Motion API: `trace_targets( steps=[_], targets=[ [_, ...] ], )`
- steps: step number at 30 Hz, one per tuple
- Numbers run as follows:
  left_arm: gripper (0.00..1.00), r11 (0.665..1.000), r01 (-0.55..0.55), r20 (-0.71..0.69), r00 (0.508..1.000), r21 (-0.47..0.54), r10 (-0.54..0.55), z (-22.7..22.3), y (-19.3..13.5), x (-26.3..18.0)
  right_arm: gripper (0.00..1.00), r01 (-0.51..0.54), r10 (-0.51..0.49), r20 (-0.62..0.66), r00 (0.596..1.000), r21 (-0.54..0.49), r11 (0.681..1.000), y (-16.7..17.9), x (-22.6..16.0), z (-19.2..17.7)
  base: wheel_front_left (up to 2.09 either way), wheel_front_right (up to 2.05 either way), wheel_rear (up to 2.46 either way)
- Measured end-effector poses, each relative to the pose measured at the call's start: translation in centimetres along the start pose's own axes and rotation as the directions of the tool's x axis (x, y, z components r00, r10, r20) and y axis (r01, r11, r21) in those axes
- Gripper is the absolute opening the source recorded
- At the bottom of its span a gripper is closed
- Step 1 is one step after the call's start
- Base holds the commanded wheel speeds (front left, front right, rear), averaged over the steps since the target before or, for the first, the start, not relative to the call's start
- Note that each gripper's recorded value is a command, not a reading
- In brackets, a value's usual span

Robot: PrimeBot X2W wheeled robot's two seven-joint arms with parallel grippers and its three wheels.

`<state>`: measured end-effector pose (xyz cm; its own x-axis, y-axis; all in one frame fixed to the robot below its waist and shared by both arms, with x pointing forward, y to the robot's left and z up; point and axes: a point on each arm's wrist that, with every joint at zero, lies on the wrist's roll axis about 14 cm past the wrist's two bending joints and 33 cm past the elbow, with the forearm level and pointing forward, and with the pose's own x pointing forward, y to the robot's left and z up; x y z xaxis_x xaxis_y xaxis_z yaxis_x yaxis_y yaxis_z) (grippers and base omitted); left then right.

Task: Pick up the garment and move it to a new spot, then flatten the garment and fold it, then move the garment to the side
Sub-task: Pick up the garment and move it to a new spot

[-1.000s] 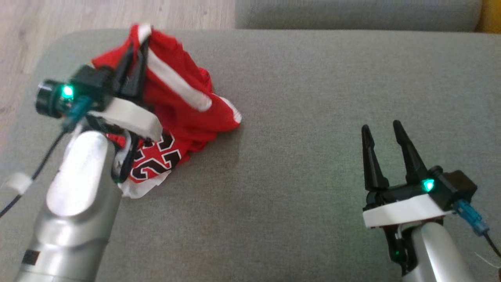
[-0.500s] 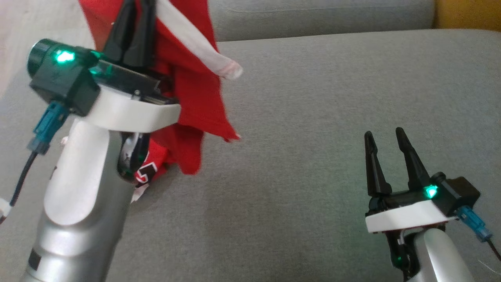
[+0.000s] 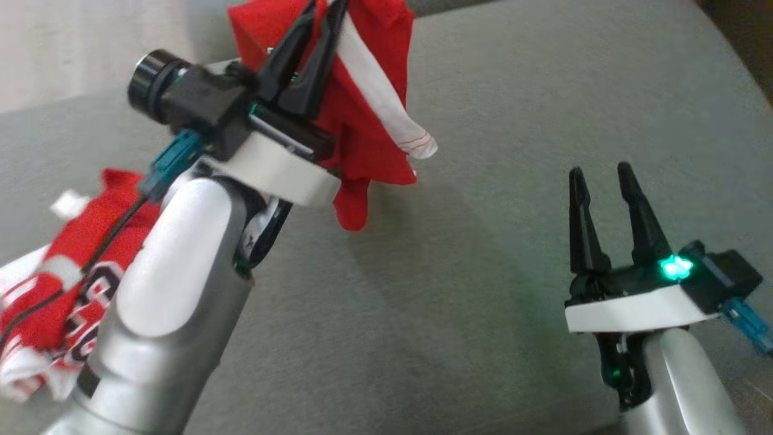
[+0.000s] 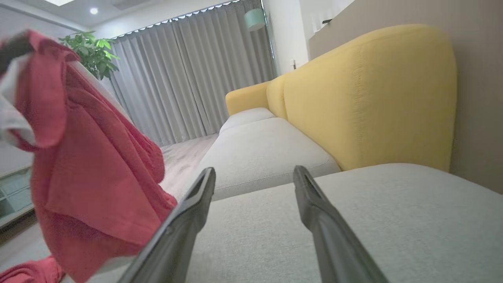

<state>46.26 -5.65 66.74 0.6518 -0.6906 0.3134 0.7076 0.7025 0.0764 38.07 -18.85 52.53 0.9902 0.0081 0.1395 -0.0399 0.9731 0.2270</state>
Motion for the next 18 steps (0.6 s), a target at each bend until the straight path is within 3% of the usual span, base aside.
trace_targets(
  steps=[5,6,7,8,12,18],
  targets=[
    [0.0,0.997,0.08,-0.057,0.995,-0.021,-0.081,-3.1,-2.0,3.0,1.0,0.058,-0.058,0.029,0.998,0.004,0.998,-1.8,-0.7,1.2,0.0,0.0,0.0],
    [0.87,0.995,0.099,-0.062,0.993,-0.019,-0.1,-3.6,-2.5,3.9,1.0,0.072,-0.072,0.03,0.997,0.006,0.997,-2.2,-0.9,1.3,0.0,0.0,0.0],
    [0.87,0.993,0.114,-0.062,0.991,-0.019,-0.115,-4.0,-2.8,4.8,1.0,0.087,-0.087,0.029,0.996,0.006,0.996,-2.6,-1.1,1.3,0.0,0.0,0.0],
    [1.0,0.991,0.13,-0.059,0.99,-0.013,-0.13,-4.4,-3.1,5.8,1.0,0.102,-0.102,0.025,0.994,0.004,0.995,-3.1,-1.4,1.3,0.0,0.0,0.0],
    [1.0,0.989,0.147,0.017,0.989,-0.014,-0.147,-4.7,-3.3,9.3,1.0,0.163,-0.163,0.003,0.987,-0.007,0.987,-4.8,-2.3,0.8,0.0,0.0,0.0],
    [1.0,0.998,0.065,0.03,0.997,-0.004,-0.065,-5.9,-0.3,8.0,1.0,0.152,-0.152,-0.006,0.988,-0.01,0.988,-4.7,-1.5,0.3,0.0,0.0,0.0]
  ],
)
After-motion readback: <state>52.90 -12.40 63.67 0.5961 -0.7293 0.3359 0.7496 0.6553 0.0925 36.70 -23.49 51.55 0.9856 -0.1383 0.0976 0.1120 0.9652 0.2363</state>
